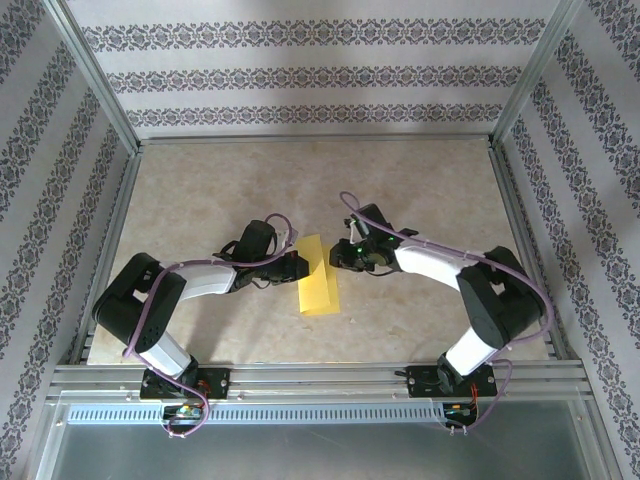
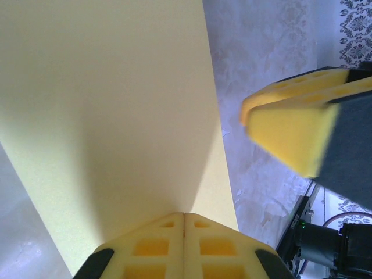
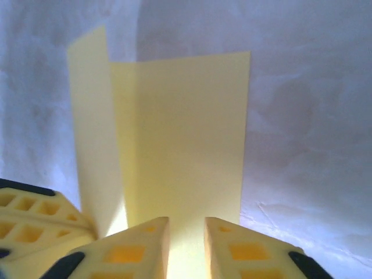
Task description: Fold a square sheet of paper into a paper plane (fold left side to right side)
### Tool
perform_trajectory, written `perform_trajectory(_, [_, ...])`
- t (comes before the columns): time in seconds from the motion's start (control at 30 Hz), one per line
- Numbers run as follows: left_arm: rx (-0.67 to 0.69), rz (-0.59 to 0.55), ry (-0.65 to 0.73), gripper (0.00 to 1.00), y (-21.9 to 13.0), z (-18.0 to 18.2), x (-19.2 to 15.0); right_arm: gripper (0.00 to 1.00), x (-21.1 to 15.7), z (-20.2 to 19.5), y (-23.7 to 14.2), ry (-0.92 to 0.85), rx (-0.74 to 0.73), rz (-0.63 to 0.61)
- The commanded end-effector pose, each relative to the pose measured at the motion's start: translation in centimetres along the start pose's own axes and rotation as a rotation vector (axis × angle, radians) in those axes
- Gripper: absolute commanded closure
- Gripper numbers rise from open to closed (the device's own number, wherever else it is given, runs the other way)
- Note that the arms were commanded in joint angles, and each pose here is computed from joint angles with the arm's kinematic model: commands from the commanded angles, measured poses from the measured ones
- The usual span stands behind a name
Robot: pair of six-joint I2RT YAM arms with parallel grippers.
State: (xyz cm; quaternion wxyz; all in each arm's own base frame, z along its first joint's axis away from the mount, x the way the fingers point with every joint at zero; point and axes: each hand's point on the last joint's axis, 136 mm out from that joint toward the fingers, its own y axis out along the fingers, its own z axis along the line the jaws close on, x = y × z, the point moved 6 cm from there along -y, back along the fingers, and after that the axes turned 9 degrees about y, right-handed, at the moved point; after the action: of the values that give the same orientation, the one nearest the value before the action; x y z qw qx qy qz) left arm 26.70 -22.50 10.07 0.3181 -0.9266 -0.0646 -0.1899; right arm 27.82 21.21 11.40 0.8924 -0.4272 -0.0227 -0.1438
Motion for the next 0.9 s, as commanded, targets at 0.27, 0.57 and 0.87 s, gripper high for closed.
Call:
perform_trajectory(0.27, [-0.013,-0.011,0.044,0.99,0.5,-1.0,0.5,0.38,-1.1,2.1,0.4,0.006,0.313,0.1])
perform_trajectory(0.57, [-0.009,-0.009,0.049,1.0,0.5,-1.1,0.5,0.55,-1.4,2.1,3.0,0.008,0.29,0.144])
perform_trajectory(0.87, [0.006,-0.091,0.058,0.82,-0.9,-1.9,1.2,0.95,-1.7,0.8,3.2,0.013,0.215,0.12])
